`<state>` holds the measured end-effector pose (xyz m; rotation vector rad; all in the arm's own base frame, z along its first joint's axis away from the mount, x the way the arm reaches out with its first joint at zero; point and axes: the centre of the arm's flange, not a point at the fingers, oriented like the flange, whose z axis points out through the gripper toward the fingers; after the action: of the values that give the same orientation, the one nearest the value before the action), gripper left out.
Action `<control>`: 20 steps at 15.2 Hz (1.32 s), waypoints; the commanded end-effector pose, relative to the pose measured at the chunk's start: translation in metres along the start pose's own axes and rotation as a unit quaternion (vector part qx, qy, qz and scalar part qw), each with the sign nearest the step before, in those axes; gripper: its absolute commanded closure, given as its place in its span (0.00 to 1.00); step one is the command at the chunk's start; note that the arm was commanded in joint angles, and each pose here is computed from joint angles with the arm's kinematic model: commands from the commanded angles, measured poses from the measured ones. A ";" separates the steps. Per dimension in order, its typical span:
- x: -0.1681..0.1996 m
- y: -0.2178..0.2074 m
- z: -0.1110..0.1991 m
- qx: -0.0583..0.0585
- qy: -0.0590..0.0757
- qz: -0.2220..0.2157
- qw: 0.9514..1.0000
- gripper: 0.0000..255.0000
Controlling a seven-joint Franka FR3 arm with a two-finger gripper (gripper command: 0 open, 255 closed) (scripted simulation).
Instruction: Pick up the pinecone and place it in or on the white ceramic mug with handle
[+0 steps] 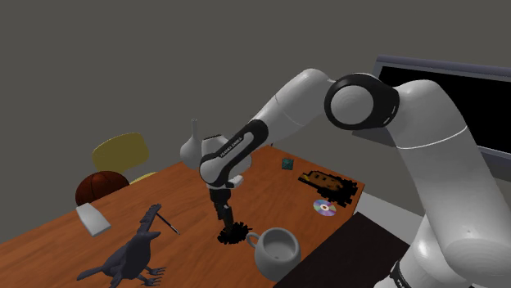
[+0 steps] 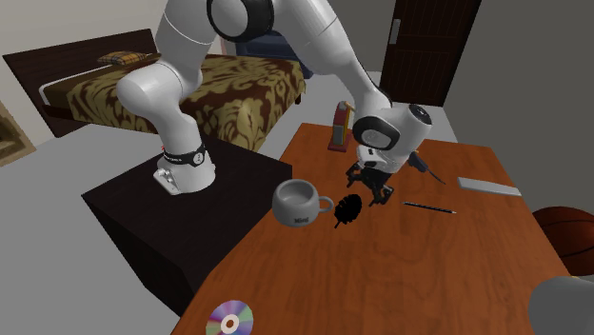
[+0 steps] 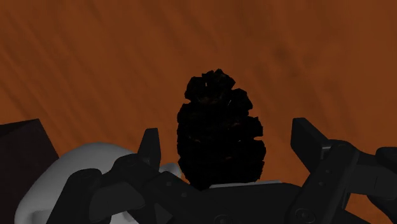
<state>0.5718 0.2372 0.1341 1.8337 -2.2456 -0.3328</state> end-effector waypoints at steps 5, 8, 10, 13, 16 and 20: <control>0.000 -0.001 0.030 -0.002 -0.001 0.003 1.000 0.00; 0.000 -0.002 0.030 -0.002 -0.001 0.003 1.000 0.00; 0.000 -0.002 0.030 -0.002 -0.001 0.003 1.000 0.00; 0.000 -0.001 0.030 -0.002 -0.001 0.003 1.000 1.00; 0.000 -0.001 0.030 -0.002 -0.001 0.003 1.000 1.00; 0.000 -0.001 0.031 -0.002 -0.001 0.003 1.000 1.00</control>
<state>0.5640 0.2399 0.1059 1.8297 -2.2496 -0.3392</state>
